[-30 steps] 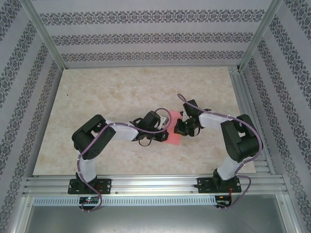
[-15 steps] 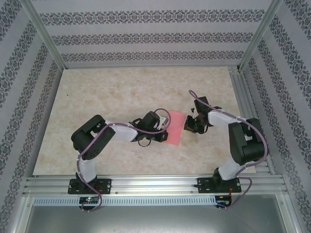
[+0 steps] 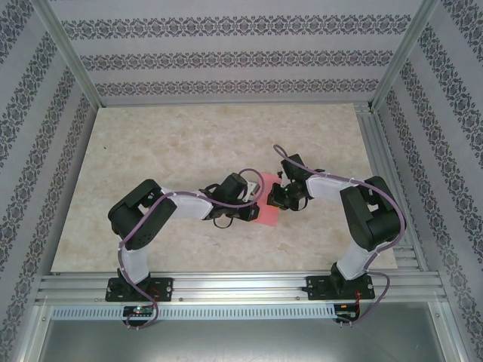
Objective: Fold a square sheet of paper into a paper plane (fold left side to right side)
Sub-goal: Fold the triangle a second time at the center of the table.
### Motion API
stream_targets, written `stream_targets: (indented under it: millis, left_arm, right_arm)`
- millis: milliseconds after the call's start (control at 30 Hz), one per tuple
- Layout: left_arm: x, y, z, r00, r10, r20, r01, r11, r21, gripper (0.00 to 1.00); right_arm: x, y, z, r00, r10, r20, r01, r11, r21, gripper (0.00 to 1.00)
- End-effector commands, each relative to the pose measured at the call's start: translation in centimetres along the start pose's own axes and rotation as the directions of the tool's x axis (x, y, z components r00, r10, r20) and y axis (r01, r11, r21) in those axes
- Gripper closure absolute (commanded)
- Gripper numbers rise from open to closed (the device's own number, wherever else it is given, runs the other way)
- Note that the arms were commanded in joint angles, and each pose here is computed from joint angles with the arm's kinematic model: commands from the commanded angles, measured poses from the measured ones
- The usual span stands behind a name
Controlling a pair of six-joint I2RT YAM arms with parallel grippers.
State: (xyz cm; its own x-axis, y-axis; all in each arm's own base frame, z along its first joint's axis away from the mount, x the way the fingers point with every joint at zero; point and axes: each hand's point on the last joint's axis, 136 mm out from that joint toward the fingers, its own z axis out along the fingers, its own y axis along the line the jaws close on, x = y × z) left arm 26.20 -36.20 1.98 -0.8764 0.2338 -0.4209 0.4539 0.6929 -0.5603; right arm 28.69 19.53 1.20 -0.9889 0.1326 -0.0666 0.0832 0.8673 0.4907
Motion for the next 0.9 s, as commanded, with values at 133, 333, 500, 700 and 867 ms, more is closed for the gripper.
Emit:
stream_targets:
  millis: [133, 333, 500, 700, 867]
  left_arm:
    - [6.0, 3.4, -1.4, 0.985, -0.07, -0.155, 0.05, 0.99, -0.128, 0.91]
    - [7.9, 4.2, -2.5, 0.981, -0.09, -0.172, 0.063, 0.986, -0.155, 0.92]
    - [8.3, 4.0, -2.8, 0.981, -0.1, -0.169, 0.076, 0.987, -0.142, 0.92]
    - [7.7, 2.9, -3.6, 0.986, -0.093, -0.141, 0.078, 0.992, -0.103, 0.92]
    - [5.5, 1.7, -5.3, 0.993, -0.078, -0.086, 0.069, 0.993, -0.1, 0.92]
  right_arm:
    - [0.2, -2.4, 1.3, 0.999, 0.029, -0.018, -0.027, 0.994, 0.108, 0.88]
    - [0.1, -2.5, 1.2, 1.0, 0.024, -0.017, -0.022, 0.993, 0.118, 0.88]
    - [0.0, -2.3, 1.2, 1.0, 0.022, -0.016, -0.02, 0.993, 0.116, 0.88]
    - [-0.2, -1.9, 1.2, 1.0, 0.018, -0.012, -0.017, 0.995, 0.095, 0.88]
    - [-1.3, 0.7, -0.4, 0.999, -0.019, 0.041, 0.019, 1.0, 0.009, 0.87]
